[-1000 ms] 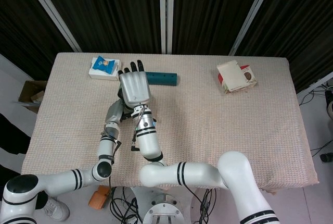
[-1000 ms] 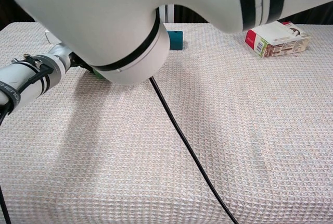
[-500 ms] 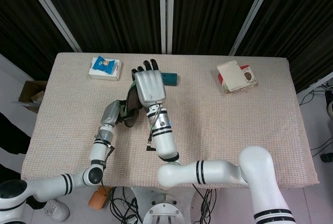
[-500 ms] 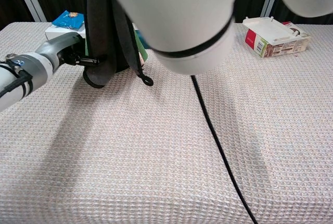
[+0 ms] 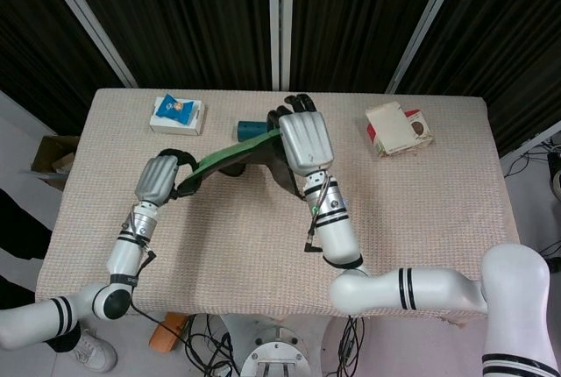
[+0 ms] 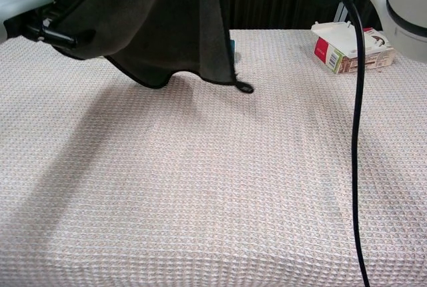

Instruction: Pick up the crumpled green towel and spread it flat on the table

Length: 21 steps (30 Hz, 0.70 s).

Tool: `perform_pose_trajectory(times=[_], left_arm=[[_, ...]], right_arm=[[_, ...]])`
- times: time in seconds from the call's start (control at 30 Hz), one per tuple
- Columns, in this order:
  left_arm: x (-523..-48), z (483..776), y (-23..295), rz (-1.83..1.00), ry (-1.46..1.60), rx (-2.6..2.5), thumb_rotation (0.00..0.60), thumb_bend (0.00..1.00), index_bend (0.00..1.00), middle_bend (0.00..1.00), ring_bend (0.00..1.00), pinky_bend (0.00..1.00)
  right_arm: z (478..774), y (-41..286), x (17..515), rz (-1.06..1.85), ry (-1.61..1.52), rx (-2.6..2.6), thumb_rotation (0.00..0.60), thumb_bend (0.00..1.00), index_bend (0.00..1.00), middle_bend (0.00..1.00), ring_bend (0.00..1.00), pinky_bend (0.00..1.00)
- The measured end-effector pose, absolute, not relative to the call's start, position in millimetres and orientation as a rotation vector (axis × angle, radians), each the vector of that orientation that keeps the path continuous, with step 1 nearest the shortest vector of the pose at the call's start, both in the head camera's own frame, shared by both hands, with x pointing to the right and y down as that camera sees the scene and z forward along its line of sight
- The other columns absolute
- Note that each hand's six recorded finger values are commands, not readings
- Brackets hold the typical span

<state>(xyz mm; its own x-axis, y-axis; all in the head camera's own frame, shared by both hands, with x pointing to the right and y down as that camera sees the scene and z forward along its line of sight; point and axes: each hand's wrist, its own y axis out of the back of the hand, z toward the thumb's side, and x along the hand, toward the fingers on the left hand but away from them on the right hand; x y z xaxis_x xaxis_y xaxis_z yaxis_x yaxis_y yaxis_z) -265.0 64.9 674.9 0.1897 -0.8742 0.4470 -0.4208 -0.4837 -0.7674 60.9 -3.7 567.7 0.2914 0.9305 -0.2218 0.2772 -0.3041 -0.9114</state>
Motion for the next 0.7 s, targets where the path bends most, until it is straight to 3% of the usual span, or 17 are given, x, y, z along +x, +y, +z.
perform_pose_trajectory(times=[0.4, 0.53, 0.7], left_arm=[[-283.9, 642.6, -14.6, -1.132, 1.462, -1.748, 0.571, 0.44, 0.60, 0.45, 0.31, 0.22], [-286.9, 633.5, -18.3, -1.083, 1.473, -1.682, 0.575, 0.44, 0.60, 0.45, 0.31, 0.22], [-286.8, 651.0, 6.8, -1.094, 1.369, -1.671, 0.575, 0.44, 0.60, 0.45, 0.31, 0.22]], right_arm=[[555.8, -59.9, 69.8, 0.854, -1.239, -1.757, 0.600, 0.62, 0.77, 0.44, 0.24, 0.19], [557.9, -63.8, 66.1, 0.814, -1.213, -1.784, 0.600, 0.62, 0.77, 0.44, 0.24, 0.18], [582.2, -51.9, 70.1, 0.831, -1.117, -1.830, 0.600, 0.61, 0.77, 0.44, 0.24, 0.18]])
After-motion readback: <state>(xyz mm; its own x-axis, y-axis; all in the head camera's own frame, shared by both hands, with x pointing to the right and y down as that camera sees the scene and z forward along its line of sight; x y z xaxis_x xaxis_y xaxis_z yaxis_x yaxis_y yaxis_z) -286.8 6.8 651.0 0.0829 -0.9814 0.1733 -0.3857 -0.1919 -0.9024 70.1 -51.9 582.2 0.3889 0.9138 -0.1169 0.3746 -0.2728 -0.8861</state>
